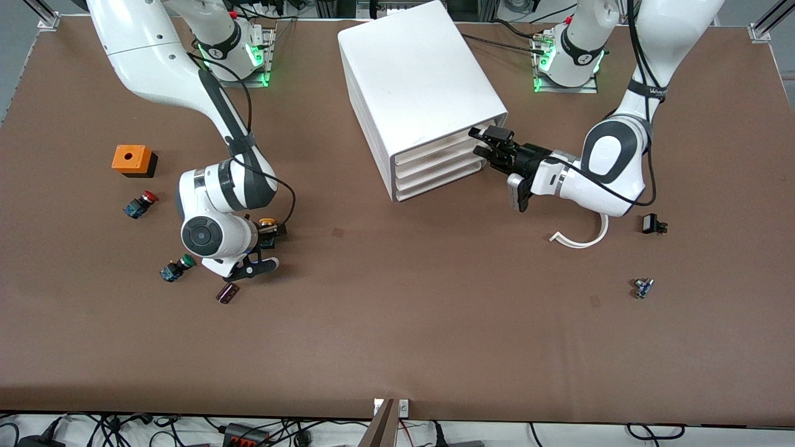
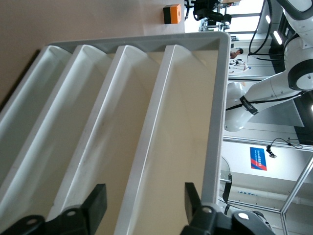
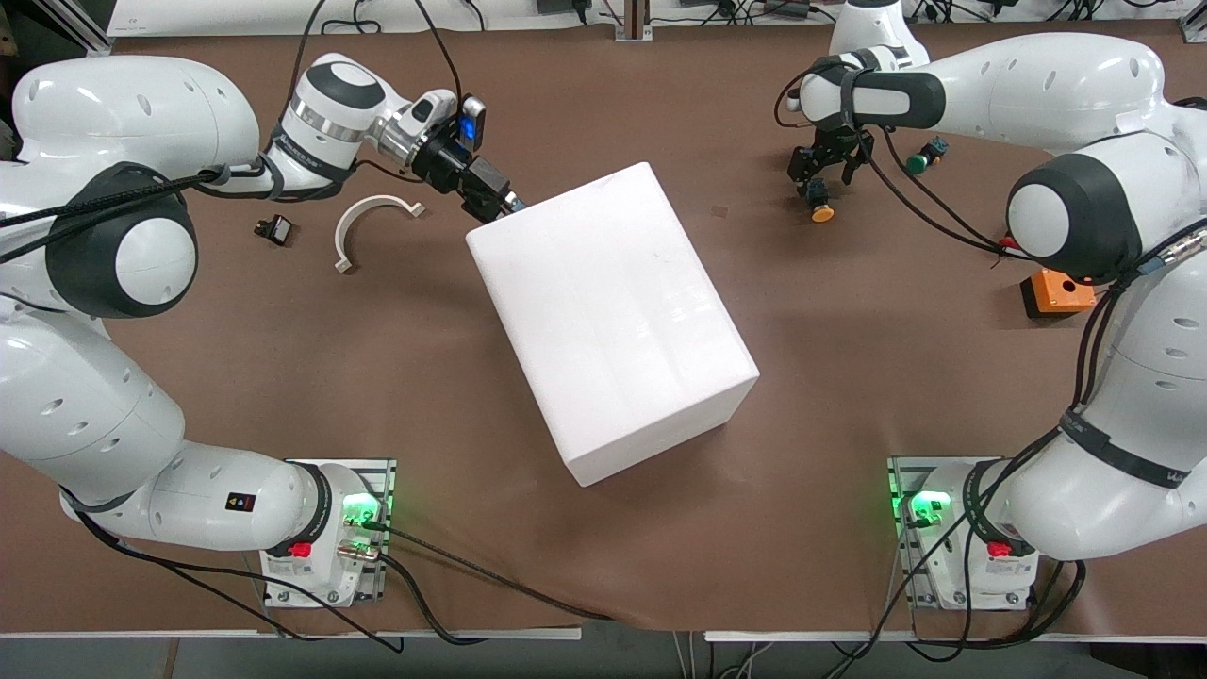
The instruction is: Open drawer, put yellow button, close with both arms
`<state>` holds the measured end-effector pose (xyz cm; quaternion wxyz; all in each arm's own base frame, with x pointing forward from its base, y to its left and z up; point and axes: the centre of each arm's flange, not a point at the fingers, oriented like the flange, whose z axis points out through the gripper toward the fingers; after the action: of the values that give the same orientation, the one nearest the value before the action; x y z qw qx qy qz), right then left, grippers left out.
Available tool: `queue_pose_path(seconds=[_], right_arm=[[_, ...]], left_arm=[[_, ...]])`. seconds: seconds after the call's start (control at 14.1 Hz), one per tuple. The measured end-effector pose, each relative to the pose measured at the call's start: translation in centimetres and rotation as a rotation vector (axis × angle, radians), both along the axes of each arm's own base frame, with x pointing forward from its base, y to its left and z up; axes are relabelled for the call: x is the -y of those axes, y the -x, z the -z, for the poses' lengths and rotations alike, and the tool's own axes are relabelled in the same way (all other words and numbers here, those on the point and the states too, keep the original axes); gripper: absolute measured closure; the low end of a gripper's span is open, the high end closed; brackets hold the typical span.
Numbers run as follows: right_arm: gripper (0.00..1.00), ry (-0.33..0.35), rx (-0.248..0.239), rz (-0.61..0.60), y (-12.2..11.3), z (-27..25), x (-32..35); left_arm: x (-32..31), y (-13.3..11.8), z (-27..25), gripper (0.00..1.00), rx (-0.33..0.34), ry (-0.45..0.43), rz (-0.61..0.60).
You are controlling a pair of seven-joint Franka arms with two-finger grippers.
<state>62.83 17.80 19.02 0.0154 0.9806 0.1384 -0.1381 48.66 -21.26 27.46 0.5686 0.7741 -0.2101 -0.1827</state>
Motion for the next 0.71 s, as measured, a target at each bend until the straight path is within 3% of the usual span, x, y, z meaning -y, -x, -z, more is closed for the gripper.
queue_pose_path(seconds=[0.21,0.28,0.42,0.57,0.71], right_arm=[[0.02,0.001,-0.010,0.003,0.1,0.8,0.1],[0.03,0.001,-0.013,0.003,0.2,1.0,0.1],[0.08,0.002,-0.017,0.004,0.2,1.2,0.1],[0.25,0.001,-0.022,0.005,0.3,1.6,0.0],[0.30,-0.012,-0.030,0.019,0.4,1.9,-0.1]], left_arm=[[0.3,1.6,1.6,0.36,0.013,0.034,0.000],[0.3,1.8,1.8,0.42,0.012,0.039,-0.005],[0.6,2.0,1.9,0.66,0.014,0.043,0.001],[0.9,2.2,2.0,0.85,0.018,0.048,0.008],[1.0,2.2,1.9,0.88,0.019,0.051,0.008]])
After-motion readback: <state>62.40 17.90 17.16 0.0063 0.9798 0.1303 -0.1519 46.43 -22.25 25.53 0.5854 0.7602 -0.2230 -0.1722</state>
